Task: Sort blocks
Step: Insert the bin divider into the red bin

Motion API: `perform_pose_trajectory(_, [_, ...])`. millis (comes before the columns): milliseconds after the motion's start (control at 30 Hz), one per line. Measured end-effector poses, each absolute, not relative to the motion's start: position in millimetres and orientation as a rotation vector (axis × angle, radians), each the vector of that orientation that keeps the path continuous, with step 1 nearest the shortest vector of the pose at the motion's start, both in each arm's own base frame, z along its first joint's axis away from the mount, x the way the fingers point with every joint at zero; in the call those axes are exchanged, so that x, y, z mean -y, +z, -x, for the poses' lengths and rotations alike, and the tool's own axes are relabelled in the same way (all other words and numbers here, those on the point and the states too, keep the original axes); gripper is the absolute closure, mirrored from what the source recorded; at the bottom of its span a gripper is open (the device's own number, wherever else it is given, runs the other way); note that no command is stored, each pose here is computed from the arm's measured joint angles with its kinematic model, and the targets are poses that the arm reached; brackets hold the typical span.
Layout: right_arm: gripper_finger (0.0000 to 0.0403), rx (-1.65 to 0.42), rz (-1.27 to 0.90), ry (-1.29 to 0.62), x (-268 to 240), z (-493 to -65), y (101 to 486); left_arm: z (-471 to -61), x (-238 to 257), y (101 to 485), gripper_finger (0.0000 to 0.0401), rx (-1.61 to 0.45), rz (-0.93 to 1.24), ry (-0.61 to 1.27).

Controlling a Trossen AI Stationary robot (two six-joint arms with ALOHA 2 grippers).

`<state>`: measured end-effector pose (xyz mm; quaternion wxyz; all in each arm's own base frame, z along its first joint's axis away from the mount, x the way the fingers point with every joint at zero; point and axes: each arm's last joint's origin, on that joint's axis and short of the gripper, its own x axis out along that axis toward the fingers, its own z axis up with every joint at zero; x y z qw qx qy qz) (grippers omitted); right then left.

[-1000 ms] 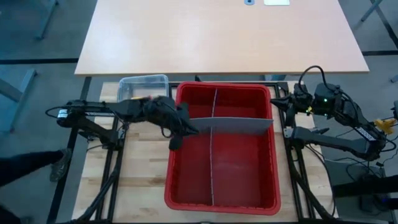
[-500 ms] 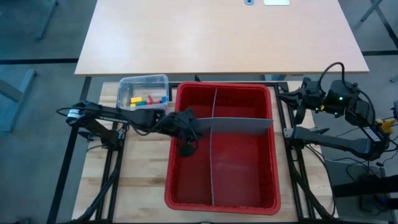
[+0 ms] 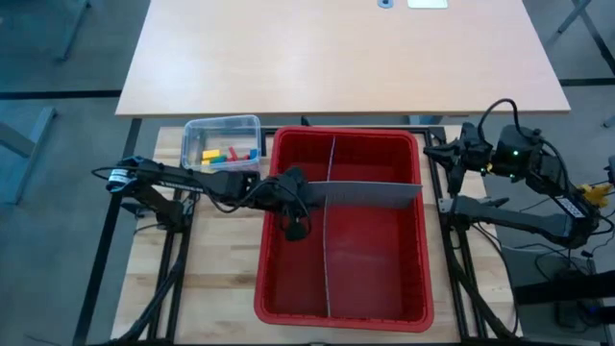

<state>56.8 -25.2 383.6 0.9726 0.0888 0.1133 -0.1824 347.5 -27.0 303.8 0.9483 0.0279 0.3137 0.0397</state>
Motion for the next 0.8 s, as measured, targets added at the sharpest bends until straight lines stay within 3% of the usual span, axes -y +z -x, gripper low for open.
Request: perform_pose_trajectory(800, [0.0403, -0.233, -0.158, -0.366, 25.1, -56.6, 383.4, -352.2, 28.9, 293.9, 0.0401, -0.674, -0.029, 0.071])
